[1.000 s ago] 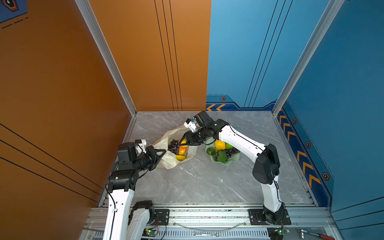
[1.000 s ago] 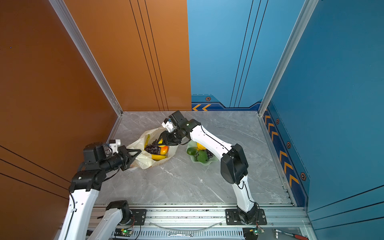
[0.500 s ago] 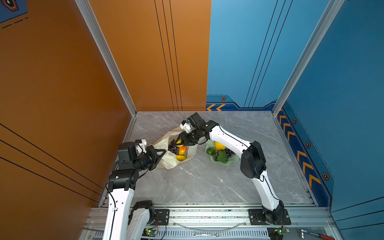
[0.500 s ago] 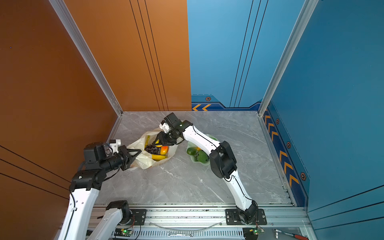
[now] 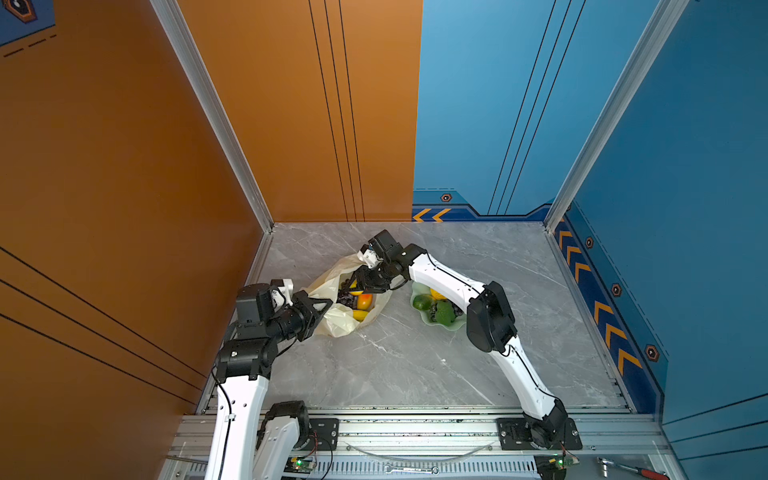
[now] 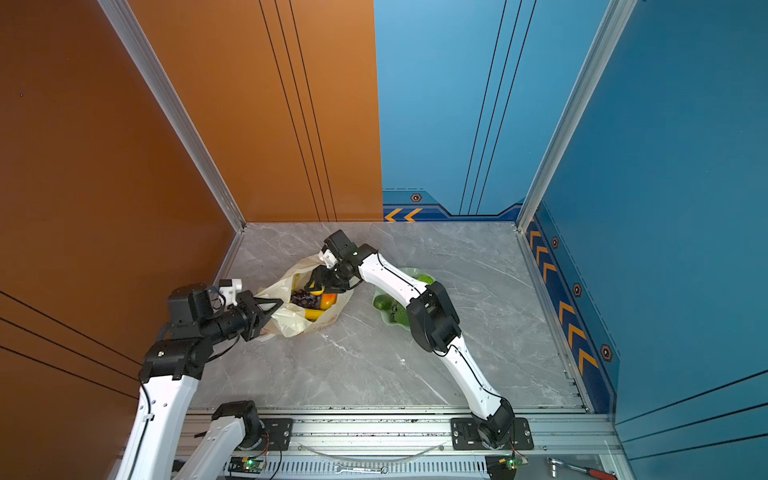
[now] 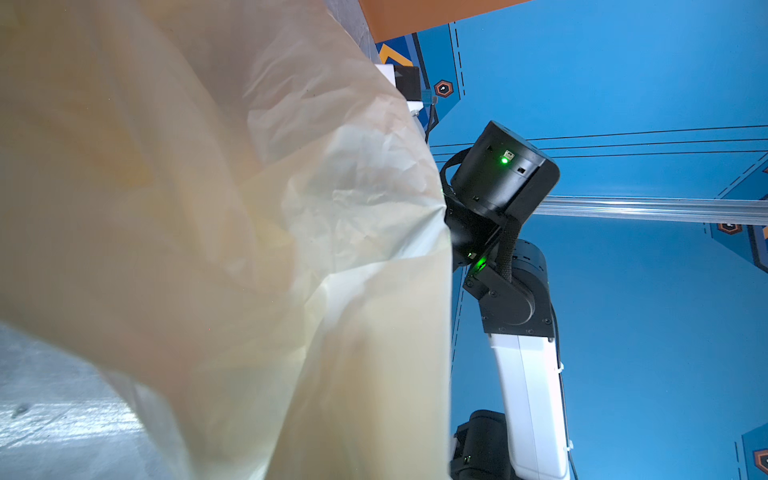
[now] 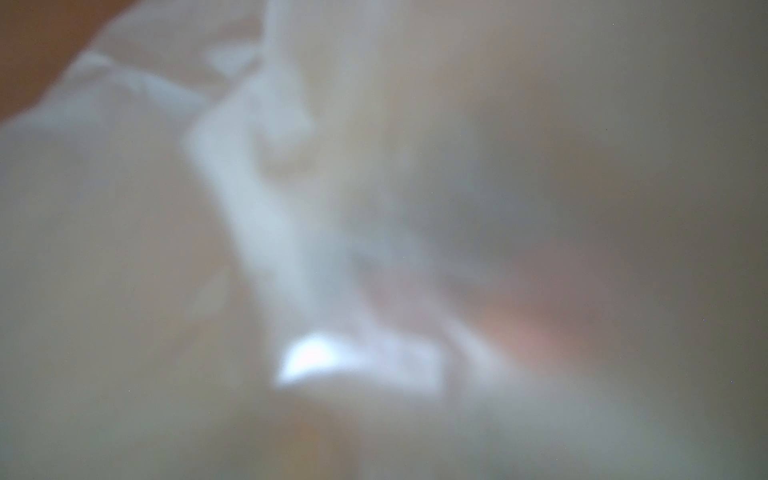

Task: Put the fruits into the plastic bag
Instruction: 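Open the right gripper to release the mango inside the bag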

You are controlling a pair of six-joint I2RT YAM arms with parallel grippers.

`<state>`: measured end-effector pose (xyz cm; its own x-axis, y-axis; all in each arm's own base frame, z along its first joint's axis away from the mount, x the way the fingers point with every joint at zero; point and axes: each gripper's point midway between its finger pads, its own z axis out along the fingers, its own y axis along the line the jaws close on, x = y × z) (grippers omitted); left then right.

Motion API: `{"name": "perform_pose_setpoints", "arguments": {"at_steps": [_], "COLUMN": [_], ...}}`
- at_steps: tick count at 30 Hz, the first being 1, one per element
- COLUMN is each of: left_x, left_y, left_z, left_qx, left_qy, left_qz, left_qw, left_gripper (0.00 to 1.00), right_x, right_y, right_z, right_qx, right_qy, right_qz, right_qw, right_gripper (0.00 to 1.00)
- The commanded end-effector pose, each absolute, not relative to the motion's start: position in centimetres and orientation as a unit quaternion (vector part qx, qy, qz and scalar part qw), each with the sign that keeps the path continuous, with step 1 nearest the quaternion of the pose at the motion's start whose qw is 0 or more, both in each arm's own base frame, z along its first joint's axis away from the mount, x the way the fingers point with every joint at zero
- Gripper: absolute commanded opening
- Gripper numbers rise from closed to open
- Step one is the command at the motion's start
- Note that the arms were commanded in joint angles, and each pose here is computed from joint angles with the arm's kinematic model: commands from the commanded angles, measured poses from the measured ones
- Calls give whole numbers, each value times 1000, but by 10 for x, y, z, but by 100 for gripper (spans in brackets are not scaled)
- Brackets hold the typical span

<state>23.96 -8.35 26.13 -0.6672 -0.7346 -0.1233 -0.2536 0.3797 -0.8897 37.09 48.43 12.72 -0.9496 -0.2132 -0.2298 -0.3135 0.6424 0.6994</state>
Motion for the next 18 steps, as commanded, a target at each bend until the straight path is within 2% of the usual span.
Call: {"name": "perform_pose_setpoints", "arguments": {"at_steps": [1,2,10,18], "left_x": [242,242,244,247], "left_y": [-83,-83,-82,-80], "left_z": [269,269,273,273], "left_qx": [-309,-309,-307,-306], "left_qy": [785,785,786,787], "left_qz": [-463,-463,-461,-458], "left_qw": [271,271,276,277], "left_gripper": [0,0,0,0], "right_x": [373,372,369,364], "right_y": [488,488,481,468], "right_z": [136,138,160,211], "right_qx": [-150,-154,-178,-195], "right_qy": [902,902,901,892], "right_qz": [397,396,380,376], "right_qw": [77,79,108,155], "right_gripper": [80,99,100,100]}}
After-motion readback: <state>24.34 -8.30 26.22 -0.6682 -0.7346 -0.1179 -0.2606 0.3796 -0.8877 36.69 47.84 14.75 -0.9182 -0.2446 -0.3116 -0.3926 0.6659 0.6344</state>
